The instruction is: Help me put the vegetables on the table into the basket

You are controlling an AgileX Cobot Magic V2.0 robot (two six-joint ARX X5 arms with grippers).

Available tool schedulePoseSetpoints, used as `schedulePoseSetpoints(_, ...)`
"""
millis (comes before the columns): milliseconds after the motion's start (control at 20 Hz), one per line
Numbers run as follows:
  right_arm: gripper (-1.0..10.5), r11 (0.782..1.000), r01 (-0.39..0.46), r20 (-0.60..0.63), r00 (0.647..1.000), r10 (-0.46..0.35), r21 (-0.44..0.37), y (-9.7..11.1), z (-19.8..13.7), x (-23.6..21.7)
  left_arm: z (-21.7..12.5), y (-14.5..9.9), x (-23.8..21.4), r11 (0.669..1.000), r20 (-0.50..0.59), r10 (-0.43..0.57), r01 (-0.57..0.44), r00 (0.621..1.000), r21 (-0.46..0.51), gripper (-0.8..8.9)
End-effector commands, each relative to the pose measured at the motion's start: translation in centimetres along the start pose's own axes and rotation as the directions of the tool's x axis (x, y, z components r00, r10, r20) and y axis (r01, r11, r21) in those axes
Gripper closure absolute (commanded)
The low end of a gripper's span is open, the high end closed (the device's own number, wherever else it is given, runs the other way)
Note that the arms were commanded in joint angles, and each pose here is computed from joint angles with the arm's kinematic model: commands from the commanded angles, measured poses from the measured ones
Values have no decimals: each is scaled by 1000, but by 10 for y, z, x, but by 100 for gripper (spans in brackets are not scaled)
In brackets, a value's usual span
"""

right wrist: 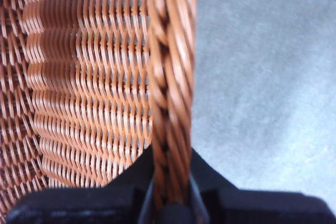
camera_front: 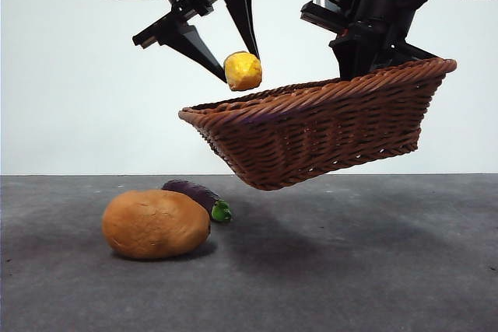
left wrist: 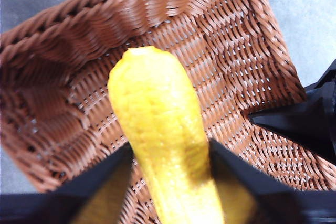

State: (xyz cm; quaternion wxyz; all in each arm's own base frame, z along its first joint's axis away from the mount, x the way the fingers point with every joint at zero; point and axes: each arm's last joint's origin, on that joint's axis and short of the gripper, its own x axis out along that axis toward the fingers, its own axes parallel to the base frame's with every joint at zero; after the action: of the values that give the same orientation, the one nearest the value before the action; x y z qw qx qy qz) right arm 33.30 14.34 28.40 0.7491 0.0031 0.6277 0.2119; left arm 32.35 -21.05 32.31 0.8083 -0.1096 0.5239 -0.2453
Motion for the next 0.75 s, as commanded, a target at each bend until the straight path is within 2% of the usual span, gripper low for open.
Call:
schedulePoseSetpoints(50, 959, 1000, -21, 11, 1000, 21, 7, 2, 0, -4, -1, 0, 1, 1000, -3, 0, 0, 1000, -7, 338)
schedulePoseSetpoints(200, 959, 1000, -17, -3, 1000, 17, 1, 1, -2, -4, -3, -2, -9, 1000, 3, -6, 6, 1000, 18, 340)
schedulePoseSetpoints(400, 959, 1000, -10, -21, 1000, 10, 3, -2, -3, -5, -23, -13, -59, 978, -4, -5, 6, 1000, 209, 341)
schedulePoseSetpoints(550, 959, 1000, 4, -19, 1000, -4, -6, -2, -3, -5, -48, -23, -95, 917, -1, 85, -77, 996, 390, 342)
schedulePoseSetpoints(650, 959, 1000, 14, -10, 1000, -14, -9, -7, -2, -6, -59, -28, -109, 879, -13, 72, -58, 997, 474, 342)
schedulePoseSetpoints(750, 959, 1000, 19, -11, 1000, -19, 1, -13, -2, -8, -71, -31, -113, 817, -85, 97, -31, 992, 575, 342)
